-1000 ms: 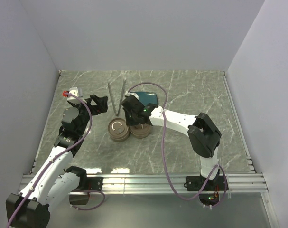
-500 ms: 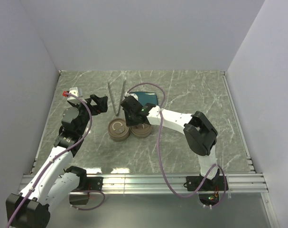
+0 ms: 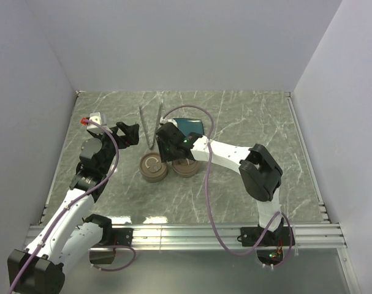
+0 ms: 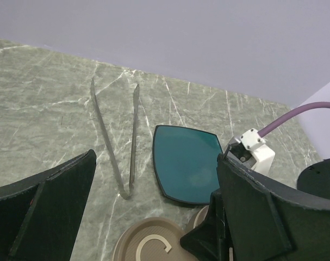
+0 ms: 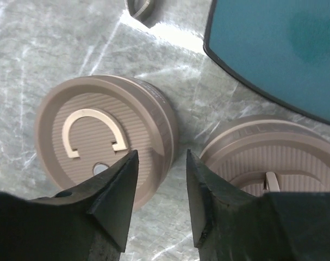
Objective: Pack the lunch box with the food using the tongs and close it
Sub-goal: Put the lid back on the lunch box, then reset both arms
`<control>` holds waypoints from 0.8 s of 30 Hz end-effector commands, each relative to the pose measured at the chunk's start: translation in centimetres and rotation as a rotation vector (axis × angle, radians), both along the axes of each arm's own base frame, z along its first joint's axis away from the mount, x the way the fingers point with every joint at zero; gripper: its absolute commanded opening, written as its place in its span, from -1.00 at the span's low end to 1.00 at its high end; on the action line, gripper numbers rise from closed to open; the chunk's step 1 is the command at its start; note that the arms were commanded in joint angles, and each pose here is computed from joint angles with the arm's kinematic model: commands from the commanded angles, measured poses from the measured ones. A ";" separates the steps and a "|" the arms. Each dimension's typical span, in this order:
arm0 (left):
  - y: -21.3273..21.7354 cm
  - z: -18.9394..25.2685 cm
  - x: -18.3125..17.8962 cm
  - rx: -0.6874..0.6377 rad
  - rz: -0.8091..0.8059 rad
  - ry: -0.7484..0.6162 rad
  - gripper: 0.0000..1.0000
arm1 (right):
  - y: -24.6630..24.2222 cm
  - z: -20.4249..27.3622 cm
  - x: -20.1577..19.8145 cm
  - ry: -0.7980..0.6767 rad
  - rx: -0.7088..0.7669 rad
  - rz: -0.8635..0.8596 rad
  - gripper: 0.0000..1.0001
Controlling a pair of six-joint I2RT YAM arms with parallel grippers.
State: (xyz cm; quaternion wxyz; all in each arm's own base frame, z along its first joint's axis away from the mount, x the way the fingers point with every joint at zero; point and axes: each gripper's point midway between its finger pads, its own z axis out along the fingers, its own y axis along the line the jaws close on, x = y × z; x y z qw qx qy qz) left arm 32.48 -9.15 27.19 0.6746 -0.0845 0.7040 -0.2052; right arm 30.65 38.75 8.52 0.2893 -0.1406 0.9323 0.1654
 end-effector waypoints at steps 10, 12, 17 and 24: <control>0.2 0.7 0.2 -0.013 0.009 -0.027 0.99 | -0.2 12.4 1.8 -0.320 0.159 0.032 0.01; 0.3 0.7 0.2 -0.017 0.015 -0.029 0.99 | -1.9 14.0 1.8 -0.382 0.147 0.006 0.06; 0.6 0.5 0.3 -0.021 0.033 -0.025 0.99 | -8.0 15.2 3.6 -0.492 0.062 -0.149 0.17; 1.4 0.2 0.5 -0.032 0.082 -0.015 0.99 | -19.4 13.9 6.3 -0.532 0.075 -0.374 0.18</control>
